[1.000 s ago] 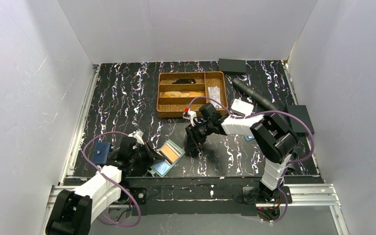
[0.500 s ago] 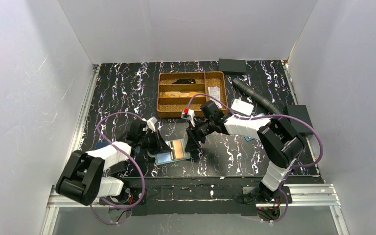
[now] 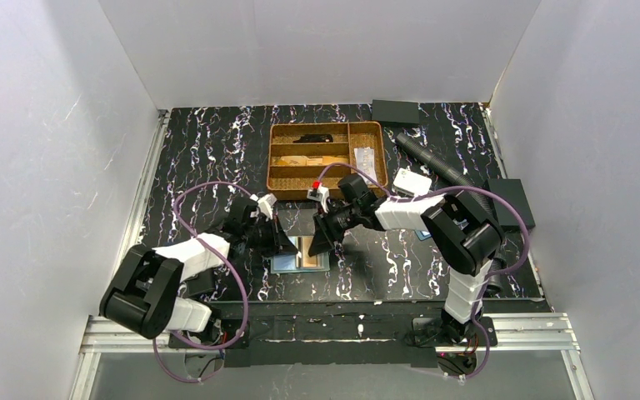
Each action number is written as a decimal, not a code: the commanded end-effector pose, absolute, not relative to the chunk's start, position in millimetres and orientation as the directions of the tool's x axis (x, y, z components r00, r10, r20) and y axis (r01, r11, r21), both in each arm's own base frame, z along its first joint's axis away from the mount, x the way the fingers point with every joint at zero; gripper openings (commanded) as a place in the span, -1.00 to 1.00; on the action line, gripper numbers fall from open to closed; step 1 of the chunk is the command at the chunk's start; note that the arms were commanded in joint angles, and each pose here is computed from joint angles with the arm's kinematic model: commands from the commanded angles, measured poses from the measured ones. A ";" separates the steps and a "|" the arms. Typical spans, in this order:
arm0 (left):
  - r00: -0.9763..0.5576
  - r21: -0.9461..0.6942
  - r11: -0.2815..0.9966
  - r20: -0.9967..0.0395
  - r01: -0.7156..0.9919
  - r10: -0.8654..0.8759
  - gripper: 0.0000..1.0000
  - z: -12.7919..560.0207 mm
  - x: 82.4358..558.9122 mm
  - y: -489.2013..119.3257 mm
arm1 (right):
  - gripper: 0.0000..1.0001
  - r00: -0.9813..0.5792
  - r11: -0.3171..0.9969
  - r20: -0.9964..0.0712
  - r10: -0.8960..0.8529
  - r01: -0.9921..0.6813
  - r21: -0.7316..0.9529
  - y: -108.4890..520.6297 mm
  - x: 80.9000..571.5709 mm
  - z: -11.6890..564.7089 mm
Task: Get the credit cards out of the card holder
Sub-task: Remove the credit card from the card holder.
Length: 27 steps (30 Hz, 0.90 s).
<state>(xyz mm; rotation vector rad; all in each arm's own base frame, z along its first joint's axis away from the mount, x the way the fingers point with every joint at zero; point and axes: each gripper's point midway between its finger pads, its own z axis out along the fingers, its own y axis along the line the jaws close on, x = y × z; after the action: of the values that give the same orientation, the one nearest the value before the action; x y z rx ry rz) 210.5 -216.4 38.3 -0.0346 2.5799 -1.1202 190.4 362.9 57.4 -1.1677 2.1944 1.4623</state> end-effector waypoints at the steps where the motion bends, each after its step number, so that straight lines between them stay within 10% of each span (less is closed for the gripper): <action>1: -0.934 -0.712 0.695 -0.307 0.099 -0.181 -1.00 43.5 210.5 -206.6 | 0.01 -0.710 0.257 -0.538 -0.454 -0.682 0.684 360.8 199.5 37.8; 15: -0.915 -0.641 0.766 -0.337 0.049 -0.223 -1.00 55.8 204.3 -180.4 | -0.07 -0.761 0.421 -0.472 -0.445 -0.644 0.639 337.9 222.1 8.8; 27: -0.835 -0.657 0.728 -0.501 0.195 -0.228 -1.00 114.0 203.4 -179.1 | 0.31 -0.553 -0.005 -0.702 -0.449 -0.784 0.621 351.9 193.7 102.4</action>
<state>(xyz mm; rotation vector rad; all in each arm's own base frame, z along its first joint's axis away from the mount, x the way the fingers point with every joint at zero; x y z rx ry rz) 202.6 -175.7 94.9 -0.0860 2.4295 -0.9452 205.1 352.7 61.3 -1.1394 2.1867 1.4989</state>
